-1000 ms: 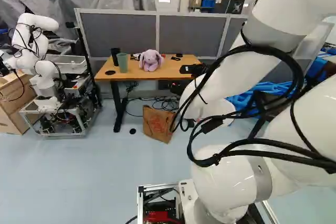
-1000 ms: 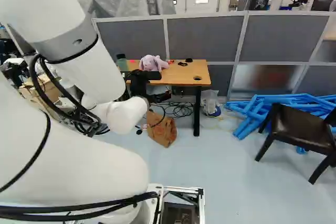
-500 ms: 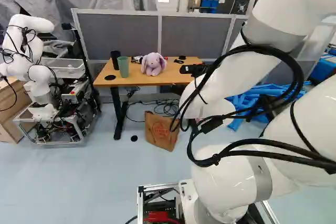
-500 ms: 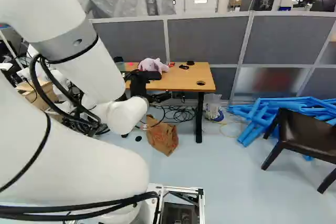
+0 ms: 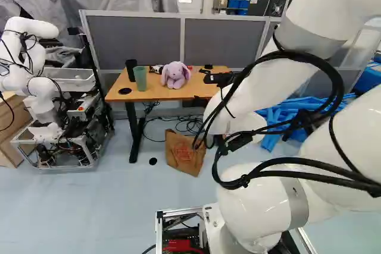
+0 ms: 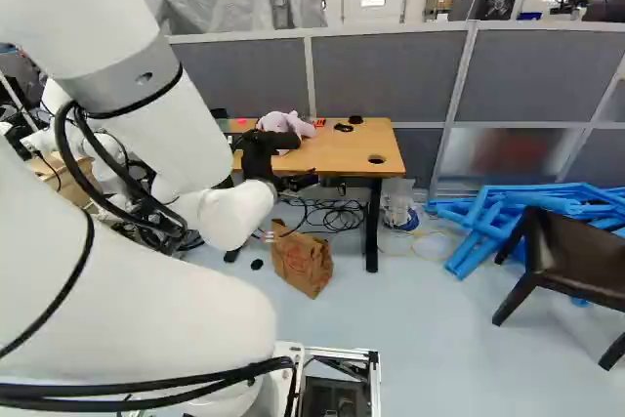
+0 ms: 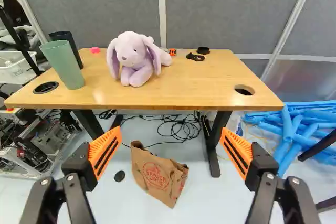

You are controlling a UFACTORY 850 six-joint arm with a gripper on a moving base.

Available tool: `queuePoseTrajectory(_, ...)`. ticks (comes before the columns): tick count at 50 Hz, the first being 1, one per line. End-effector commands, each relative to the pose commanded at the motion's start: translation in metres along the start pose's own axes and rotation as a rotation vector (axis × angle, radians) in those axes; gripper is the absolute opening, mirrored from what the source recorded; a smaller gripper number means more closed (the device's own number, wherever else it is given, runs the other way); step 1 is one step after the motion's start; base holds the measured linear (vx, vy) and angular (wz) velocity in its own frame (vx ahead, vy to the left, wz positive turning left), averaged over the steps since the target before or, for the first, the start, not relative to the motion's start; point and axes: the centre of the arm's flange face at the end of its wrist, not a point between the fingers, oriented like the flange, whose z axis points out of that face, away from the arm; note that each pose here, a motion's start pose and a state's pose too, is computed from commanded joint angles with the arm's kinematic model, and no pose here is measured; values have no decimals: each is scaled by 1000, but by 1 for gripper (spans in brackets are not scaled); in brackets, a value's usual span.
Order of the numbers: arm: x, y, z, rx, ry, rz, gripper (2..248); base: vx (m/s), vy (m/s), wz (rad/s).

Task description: Pick up the bag on the ground and place it on the table

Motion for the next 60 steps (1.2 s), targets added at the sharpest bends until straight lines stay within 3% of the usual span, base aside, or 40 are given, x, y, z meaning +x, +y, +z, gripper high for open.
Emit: queuePoseTrajectory(60,0,0,0,0,0,0,247,62,1,-2)
